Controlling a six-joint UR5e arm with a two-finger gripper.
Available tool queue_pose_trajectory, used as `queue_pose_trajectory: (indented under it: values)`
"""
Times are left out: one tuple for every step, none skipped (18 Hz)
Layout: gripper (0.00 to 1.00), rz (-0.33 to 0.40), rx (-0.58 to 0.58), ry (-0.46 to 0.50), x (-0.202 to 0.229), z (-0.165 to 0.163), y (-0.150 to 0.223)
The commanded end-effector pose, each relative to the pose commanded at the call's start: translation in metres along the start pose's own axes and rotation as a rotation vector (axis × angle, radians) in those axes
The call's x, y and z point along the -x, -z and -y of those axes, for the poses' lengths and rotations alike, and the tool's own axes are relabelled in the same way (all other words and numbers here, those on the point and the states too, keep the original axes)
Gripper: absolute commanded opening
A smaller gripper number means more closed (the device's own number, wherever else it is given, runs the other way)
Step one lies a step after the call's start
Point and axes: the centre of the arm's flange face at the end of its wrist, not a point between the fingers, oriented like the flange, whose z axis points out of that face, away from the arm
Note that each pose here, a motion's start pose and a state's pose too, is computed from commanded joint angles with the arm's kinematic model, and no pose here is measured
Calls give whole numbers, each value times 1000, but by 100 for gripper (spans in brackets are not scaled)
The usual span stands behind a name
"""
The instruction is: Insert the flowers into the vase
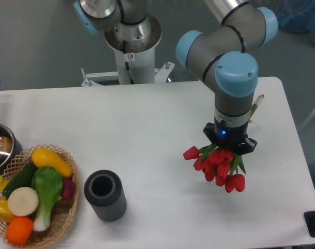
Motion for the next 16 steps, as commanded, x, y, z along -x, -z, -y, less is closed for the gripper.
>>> queue_pose_trajectory:
  values:
    - [0, -1, 2, 0, 0, 0, -1]
    - [0, -1, 2, 0, 0, 0, -1]
    - [0, 1, 1, 2, 0, 0, -1]
    - [0, 1, 1, 0, 0, 0, -1]
    - [0, 0, 0, 0, 0, 0, 0]
    - [0, 0, 0, 0, 0, 0, 0]
    - [0, 3, 0, 0, 0, 0, 2]
    - [0, 2, 1, 0, 0, 0, 1]
    - [0, 1, 1, -1, -1, 1, 0]
    - [0, 0, 0, 0, 0, 0, 0]
    - [0, 3, -1, -1, 0, 0, 1]
    - [0, 5, -4, -4, 1, -1, 2]
    - [0, 7, -9, -10, 1, -1, 4]
    - [0, 10, -18, -9, 2, -2, 6]
    - [0, 9, -24, -7, 3, -2, 6]
    - [0, 2, -44, -3, 3, -2, 7]
